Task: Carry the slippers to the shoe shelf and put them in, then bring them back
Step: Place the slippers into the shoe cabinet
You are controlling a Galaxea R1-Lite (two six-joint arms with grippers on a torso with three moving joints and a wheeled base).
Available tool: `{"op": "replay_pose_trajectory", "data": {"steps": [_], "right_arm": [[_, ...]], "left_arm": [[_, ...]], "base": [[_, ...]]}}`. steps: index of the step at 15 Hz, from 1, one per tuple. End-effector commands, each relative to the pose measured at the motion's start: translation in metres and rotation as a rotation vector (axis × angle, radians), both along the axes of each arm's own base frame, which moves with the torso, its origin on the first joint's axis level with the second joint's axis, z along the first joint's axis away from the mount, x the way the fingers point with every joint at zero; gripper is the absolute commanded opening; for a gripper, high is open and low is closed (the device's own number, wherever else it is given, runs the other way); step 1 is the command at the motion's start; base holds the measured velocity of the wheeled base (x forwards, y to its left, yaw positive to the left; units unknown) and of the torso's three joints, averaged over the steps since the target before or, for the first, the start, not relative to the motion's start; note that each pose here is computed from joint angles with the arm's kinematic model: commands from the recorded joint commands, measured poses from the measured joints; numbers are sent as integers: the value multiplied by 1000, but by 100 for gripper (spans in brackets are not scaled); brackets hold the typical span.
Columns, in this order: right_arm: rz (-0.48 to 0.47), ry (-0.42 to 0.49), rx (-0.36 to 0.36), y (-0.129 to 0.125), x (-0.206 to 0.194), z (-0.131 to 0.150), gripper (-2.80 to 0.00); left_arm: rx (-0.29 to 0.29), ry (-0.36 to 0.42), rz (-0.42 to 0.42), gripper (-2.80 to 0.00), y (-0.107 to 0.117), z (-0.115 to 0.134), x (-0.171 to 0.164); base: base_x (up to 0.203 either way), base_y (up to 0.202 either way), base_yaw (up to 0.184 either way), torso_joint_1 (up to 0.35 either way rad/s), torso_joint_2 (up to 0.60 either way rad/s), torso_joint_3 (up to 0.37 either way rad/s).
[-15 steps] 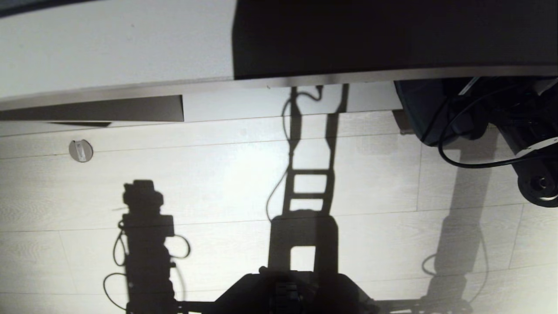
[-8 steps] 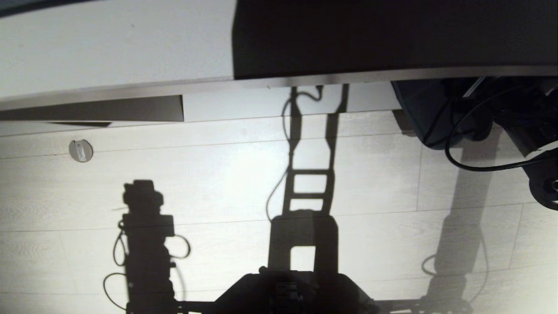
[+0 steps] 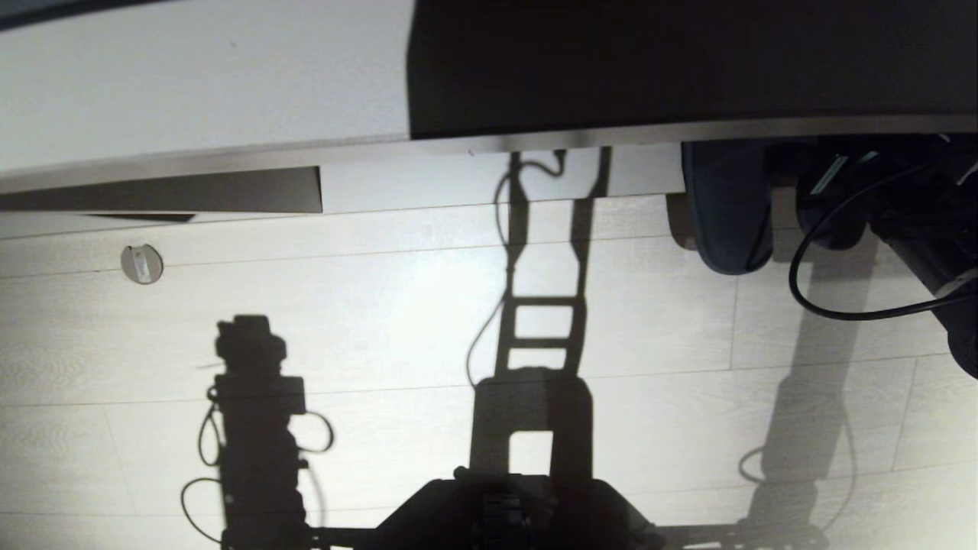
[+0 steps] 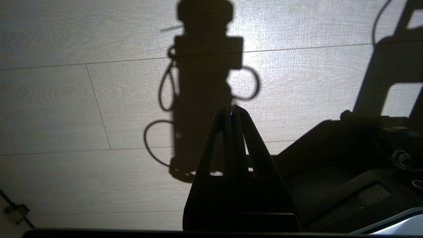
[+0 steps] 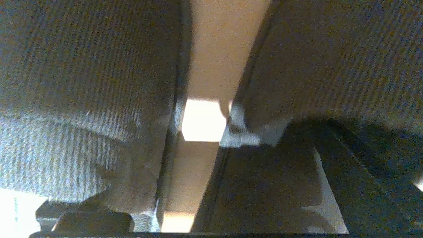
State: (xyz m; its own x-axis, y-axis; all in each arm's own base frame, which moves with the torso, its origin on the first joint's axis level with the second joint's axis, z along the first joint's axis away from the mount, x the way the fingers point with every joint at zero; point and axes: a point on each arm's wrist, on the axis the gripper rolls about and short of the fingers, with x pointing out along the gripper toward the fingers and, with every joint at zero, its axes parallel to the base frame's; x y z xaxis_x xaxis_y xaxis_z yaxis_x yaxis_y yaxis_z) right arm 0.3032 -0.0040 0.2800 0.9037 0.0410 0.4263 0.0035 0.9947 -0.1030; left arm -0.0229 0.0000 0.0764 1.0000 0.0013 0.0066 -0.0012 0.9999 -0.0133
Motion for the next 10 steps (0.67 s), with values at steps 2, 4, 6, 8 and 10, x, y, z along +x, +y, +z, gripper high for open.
{"op": "replay_pose_trajectory", "data": {"steps": [2,4,6,8,10], "right_arm": [[0,10,-2,0,-9,0,0],[-5,1,0,0,-16,3,0],[-6,-8,0,0,-23,7,0],[-4,-1,0,0,-30,11,0],[-6,10,1,0,-38,15,0]], "left_arm": [[-1,-1,1,-280,0,0,0],[-1,-1,1,-280,0,0,0],[-1,0,2,-280,0,0,0],[-1,-1,0,-280,0,0,0],[-1,-1,0,-280,0,0,0]], "base": [[0,0,0,0,0,0],[0,0,0,0,0,0],[0,0,0,0,0,0],[0,0,0,0,0,0],[0,0,0,0,0,0]]}}
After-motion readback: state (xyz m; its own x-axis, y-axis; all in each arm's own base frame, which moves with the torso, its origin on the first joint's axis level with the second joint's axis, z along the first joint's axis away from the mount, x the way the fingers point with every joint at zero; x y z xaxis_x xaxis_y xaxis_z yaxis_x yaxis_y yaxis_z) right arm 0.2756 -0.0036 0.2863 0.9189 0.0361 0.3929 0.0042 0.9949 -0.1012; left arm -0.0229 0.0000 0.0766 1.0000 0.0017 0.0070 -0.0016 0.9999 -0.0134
